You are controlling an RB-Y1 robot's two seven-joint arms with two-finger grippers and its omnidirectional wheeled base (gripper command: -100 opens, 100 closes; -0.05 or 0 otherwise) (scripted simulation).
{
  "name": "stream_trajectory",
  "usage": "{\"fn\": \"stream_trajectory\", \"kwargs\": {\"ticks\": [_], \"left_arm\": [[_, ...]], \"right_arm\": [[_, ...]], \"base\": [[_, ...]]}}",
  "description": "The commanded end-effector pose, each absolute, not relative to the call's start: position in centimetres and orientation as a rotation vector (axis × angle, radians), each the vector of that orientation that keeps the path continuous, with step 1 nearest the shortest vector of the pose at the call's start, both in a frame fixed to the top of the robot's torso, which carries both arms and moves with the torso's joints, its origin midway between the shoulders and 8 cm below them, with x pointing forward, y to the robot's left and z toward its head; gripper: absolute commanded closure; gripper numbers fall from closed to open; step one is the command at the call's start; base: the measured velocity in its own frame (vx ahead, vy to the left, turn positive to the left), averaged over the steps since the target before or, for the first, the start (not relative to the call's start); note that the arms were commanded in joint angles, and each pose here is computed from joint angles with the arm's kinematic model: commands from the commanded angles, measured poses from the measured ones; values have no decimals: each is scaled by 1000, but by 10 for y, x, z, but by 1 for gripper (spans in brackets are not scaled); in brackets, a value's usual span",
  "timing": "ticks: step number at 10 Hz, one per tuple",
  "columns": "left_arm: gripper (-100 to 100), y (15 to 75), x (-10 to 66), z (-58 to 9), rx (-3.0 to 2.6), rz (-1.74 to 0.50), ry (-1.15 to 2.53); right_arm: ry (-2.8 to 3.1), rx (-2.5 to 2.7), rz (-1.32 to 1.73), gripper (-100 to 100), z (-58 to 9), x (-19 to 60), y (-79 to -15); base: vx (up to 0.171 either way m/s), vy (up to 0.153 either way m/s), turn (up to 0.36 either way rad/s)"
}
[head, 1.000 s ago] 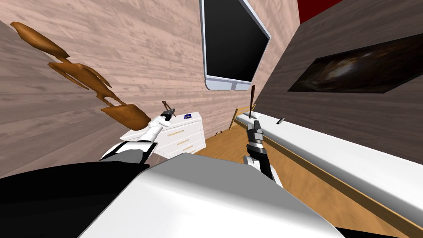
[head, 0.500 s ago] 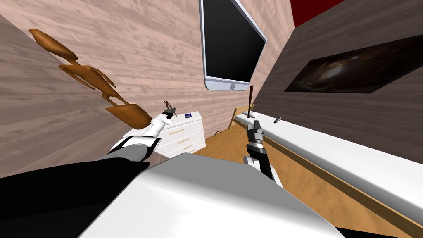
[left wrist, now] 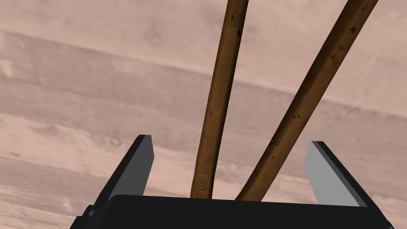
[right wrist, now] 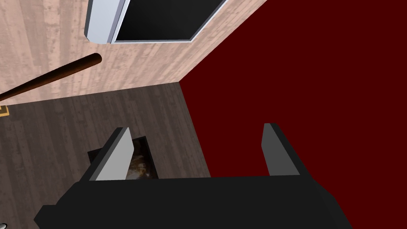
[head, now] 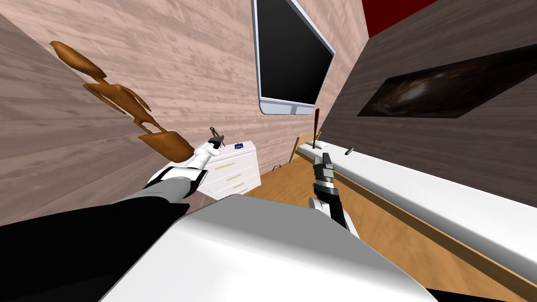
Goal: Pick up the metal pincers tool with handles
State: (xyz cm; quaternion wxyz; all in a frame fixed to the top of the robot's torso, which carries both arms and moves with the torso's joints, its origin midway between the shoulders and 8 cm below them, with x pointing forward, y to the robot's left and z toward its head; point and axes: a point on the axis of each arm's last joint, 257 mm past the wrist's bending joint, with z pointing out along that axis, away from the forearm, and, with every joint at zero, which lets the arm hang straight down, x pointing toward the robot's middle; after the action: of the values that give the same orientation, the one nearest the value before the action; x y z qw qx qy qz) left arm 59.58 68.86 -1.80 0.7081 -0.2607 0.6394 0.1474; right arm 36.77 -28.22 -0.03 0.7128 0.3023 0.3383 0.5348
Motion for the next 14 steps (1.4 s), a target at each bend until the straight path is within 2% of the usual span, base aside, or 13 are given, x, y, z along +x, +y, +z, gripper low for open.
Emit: {"fn": "stream_trajectory", "kwargs": {"ticks": [1, 2, 6, 7, 8, 14], "left_arm": [[-100, 689, 596, -18, -579, 327, 1420], [100, 689, 596, -19, -581, 329, 1421], [100, 689, 596, -19, -579, 331, 1422], [0, 689, 596, -18, -579, 330, 1421], [100, 698, 582, -23, -627, 316, 1401], [100, 702, 545, -35, -650, 301, 1380]], "right_arm": [[750, 670, 1185, 0, 0, 368, -282], [750, 670, 1185, 0, 0, 368, -282], [750, 670, 1185, 0, 0, 368, -282], [750, 670, 1185, 0, 0, 368, -282], [750, 670, 1185, 0, 0, 368, -282], [750, 670, 1185, 0, 0, 368, -282]], "base": [[0, 0, 0], [0, 0, 0], [0, 0, 0], [0, 0, 0], [106, 23, 68], [91, 8, 41]]}}
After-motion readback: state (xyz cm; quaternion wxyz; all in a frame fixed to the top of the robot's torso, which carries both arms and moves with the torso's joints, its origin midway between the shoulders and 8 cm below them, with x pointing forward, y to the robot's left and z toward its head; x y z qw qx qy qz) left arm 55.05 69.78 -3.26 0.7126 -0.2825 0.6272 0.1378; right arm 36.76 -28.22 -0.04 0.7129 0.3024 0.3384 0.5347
